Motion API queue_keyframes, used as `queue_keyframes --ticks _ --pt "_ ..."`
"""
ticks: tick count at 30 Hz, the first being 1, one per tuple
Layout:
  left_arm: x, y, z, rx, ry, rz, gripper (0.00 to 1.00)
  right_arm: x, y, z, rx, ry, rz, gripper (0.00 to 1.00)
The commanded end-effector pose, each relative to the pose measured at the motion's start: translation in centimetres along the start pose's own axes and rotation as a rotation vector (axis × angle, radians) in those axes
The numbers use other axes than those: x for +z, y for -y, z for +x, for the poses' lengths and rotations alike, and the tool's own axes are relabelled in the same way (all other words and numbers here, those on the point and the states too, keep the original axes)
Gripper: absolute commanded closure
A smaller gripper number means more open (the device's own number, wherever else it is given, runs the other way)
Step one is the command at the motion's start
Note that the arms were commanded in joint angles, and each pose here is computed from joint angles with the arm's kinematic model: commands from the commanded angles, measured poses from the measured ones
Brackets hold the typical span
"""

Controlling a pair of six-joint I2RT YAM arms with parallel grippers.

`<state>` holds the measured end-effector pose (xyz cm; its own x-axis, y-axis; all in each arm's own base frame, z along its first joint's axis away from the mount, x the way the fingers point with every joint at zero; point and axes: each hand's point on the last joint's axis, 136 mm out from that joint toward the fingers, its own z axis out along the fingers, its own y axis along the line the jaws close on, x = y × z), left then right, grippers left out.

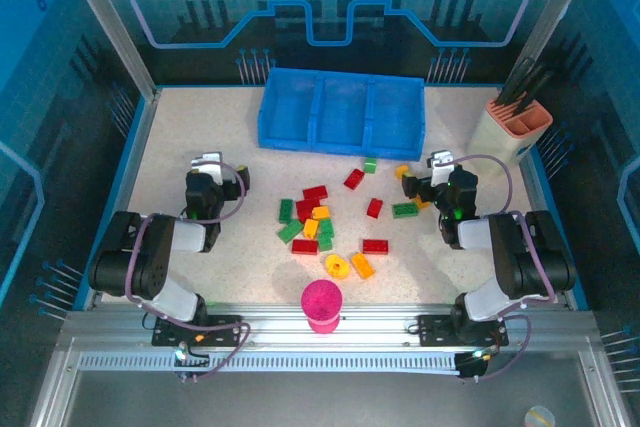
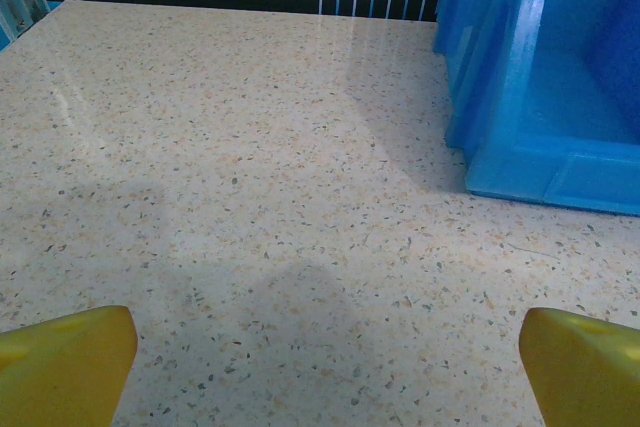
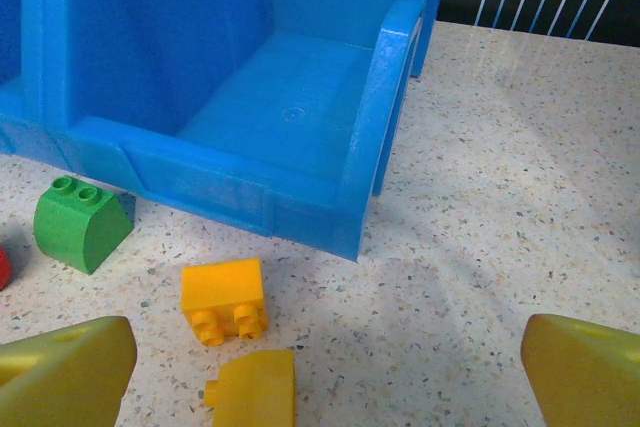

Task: Sort the legos into containers by color
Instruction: Pick up the lego from the middle-right of the table.

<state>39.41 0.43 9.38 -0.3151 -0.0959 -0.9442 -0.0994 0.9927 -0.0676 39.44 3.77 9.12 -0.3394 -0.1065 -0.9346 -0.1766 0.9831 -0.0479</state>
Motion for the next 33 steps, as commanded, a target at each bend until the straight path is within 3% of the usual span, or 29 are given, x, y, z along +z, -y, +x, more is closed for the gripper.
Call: queue_keyframes --ticks 1,4,7,11,14,20,28,33 --pt "0.2 0.0 -0.5 0.008 0.010 0.003 0.01 0.2 0.3 -0.8 0.010 0.021 0.007 0.00" --pt "-1.2 1.1 -2.3 0.052 0.011 0.037 0.01 0.2 0.3 -0.8 0.011 0.021 0.007 0.00" --pt "-5.5 2.5 -8.4 0.046 -0.003 -0.018 0.01 0.2 0.3 -0.8 0.011 0.021 0.008 0.00" --pt "-12.3 5.6 -15.4 -0.010 0.007 0.118 0.01 0.2 0.3 -0.8 0.010 0.021 0.009 0.00" --pt "-15.3 6.2 -17.8 0.037 -0.024 0.175 0.01 0.2 0.3 -0.8 0.008 0.023 0.011 0.00" --pt "-16.1 8.0 -18.0 0.097 -0.114 0.272 0.01 0.2 0.3 -2.6 -0.039 -0.041 0.073 0.00" --pt "-14.0 9.6 -17.0 0.144 -0.214 0.327 0.01 0.6 -1.1 -2.5 0.052 -0.414 0.033 0.05" --pt "-13.3 9.6 -16.1 0.161 -0.233 0.320 0.01 0.6 -2.2 -1.9 0.086 -0.572 -0.005 0.09"
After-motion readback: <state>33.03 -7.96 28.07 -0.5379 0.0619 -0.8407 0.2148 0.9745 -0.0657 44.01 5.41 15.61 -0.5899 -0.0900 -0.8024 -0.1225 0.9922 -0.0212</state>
